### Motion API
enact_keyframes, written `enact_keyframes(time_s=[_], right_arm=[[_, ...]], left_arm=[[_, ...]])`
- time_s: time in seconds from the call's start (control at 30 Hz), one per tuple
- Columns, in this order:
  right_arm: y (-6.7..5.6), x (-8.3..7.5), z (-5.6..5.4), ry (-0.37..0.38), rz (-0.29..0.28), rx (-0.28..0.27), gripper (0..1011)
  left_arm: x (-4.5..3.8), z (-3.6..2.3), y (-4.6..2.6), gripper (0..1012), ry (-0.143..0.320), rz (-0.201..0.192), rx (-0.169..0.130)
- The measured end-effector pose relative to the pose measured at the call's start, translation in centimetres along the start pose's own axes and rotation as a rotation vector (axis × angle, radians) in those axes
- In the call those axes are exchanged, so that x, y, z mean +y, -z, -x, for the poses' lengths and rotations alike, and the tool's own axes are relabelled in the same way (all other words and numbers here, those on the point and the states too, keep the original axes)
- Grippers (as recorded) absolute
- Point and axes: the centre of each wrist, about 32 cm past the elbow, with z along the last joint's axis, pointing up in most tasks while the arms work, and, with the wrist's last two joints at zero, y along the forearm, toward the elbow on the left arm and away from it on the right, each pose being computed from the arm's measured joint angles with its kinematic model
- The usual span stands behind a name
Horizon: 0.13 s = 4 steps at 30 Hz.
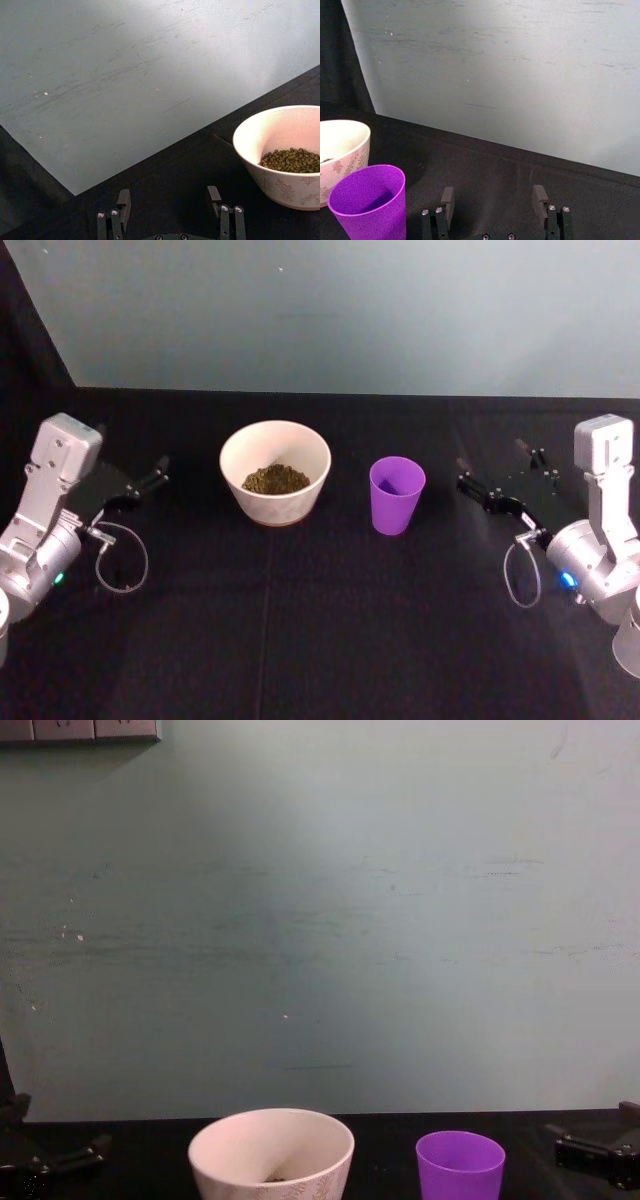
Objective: Pick up the cup and pour the mung beans from the cup into the bowl.
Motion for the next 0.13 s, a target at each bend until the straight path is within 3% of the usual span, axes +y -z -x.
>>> enact_keyframes(time_s=[0.13], right_arm=[[0.00,0.00,0.00,0.000,0.000,0.000,1000]], left_arm=[[0.00,0.00,0.00,1000,0.000,0.000,0.000]])
